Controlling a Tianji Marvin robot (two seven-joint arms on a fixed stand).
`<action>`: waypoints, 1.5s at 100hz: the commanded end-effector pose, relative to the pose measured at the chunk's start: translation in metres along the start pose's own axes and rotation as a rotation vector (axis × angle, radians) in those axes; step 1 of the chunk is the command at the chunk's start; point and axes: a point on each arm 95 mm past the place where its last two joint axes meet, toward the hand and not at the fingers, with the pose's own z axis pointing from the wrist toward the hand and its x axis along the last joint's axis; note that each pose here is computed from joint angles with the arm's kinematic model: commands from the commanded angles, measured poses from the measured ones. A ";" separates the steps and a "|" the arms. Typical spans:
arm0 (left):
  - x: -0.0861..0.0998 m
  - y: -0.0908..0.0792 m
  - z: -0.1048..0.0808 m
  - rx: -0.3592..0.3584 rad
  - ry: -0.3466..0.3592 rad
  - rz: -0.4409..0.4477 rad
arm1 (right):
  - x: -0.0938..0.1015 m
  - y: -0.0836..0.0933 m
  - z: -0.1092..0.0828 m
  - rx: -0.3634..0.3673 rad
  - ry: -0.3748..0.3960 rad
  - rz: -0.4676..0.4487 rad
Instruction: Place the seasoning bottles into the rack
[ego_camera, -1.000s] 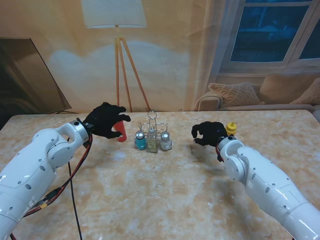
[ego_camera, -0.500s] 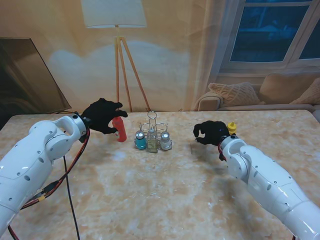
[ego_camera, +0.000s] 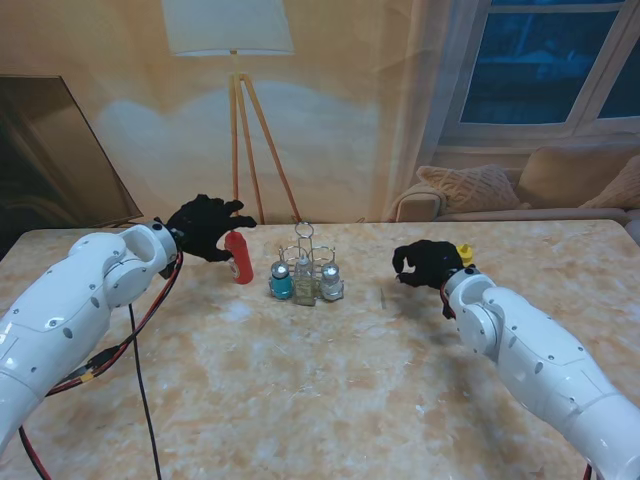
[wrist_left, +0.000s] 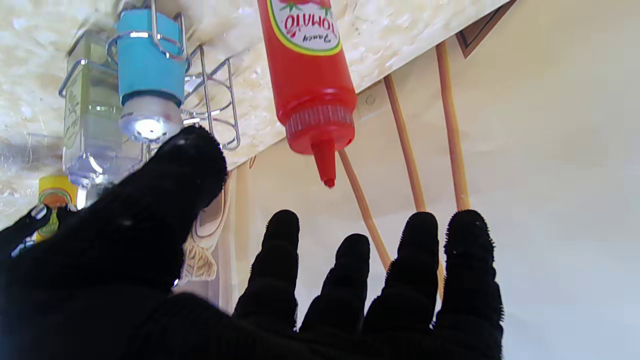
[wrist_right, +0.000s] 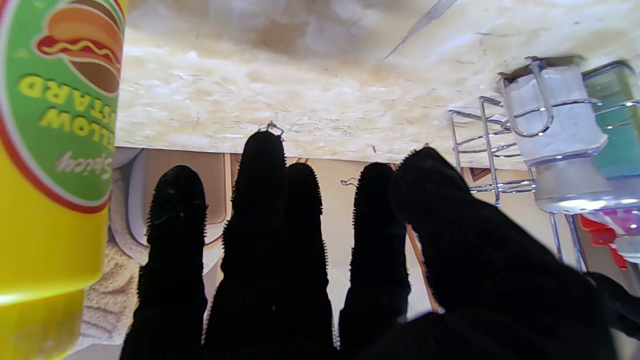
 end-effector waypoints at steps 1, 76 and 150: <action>-0.006 -0.004 0.005 -0.019 -0.015 -0.016 | 0.003 -0.003 0.000 0.012 -0.001 0.004; -0.019 0.009 0.044 -0.161 -0.007 -0.096 | 0.002 -0.003 0.002 0.030 -0.006 -0.004; -0.018 0.017 0.054 -0.199 -0.007 -0.081 | 0.002 -0.004 0.003 0.035 -0.008 -0.008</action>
